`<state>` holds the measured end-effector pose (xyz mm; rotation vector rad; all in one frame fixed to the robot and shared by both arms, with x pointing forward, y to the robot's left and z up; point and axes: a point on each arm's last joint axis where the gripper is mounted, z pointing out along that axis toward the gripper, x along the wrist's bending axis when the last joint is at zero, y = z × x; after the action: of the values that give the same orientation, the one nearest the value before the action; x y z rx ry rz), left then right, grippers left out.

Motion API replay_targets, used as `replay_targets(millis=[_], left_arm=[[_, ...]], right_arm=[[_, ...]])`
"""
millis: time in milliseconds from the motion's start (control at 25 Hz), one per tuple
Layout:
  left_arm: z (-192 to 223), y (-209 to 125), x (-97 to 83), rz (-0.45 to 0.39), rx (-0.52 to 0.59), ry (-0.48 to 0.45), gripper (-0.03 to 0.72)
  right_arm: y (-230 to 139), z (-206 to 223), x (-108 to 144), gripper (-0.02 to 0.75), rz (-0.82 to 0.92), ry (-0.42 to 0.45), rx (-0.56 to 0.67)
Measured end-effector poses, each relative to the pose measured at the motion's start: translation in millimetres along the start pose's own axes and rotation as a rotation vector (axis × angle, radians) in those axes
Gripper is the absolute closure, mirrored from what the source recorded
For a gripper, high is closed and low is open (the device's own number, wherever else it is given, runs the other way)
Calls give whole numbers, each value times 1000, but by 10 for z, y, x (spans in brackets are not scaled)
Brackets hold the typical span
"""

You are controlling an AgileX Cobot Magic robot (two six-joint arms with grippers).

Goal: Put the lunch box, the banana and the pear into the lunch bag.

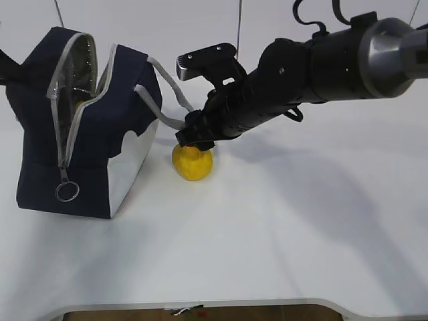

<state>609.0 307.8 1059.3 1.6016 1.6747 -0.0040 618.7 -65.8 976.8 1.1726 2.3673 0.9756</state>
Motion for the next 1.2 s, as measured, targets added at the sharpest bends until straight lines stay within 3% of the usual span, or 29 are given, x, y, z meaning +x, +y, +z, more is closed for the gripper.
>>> replay_targets(millis=[1200], left_arm=[[0,7,4,0,-7,4,662]], right_arm=[[-89,240,-15,289,95,-6,-36]])
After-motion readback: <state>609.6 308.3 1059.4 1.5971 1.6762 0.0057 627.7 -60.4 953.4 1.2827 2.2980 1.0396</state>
